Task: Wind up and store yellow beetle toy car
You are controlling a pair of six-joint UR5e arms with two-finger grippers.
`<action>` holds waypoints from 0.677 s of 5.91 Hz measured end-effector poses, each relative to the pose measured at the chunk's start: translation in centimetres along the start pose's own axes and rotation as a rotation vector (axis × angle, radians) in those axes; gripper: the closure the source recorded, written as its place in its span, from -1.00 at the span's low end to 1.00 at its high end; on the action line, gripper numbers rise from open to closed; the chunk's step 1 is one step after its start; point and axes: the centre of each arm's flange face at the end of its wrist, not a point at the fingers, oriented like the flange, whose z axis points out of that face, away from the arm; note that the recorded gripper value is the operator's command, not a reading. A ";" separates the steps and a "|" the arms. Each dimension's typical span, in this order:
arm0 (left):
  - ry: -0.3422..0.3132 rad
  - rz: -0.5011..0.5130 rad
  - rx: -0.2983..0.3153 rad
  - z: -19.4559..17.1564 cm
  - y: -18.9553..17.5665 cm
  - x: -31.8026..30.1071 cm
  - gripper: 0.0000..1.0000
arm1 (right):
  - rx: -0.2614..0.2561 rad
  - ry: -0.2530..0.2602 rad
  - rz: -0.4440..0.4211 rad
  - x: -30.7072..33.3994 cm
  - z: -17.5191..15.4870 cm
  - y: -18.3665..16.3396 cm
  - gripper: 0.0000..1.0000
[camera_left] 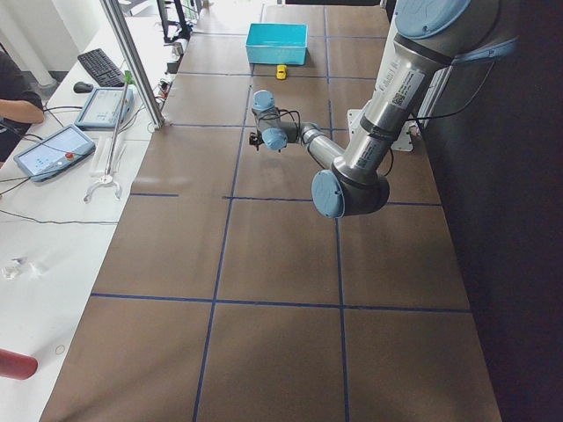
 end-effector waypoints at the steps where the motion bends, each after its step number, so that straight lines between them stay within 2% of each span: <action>1: -0.005 -0.019 -0.022 -1.4 -0.2 -0.3 -1.00 | -0.001 0.000 0.001 0.0 0.0 -0.1 -1.00; 3: -0.032 -0.131 -0.122 -7.0 1.7 -3.2 -1.00 | -0.001 0.001 0.003 -0.1 -0.1 -0.3 -1.00; 4: -0.057 -0.210 -0.166 -10.3 4.6 -5.5 -1.00 | -0.004 0.001 0.004 -0.2 0.0 -0.4 -1.00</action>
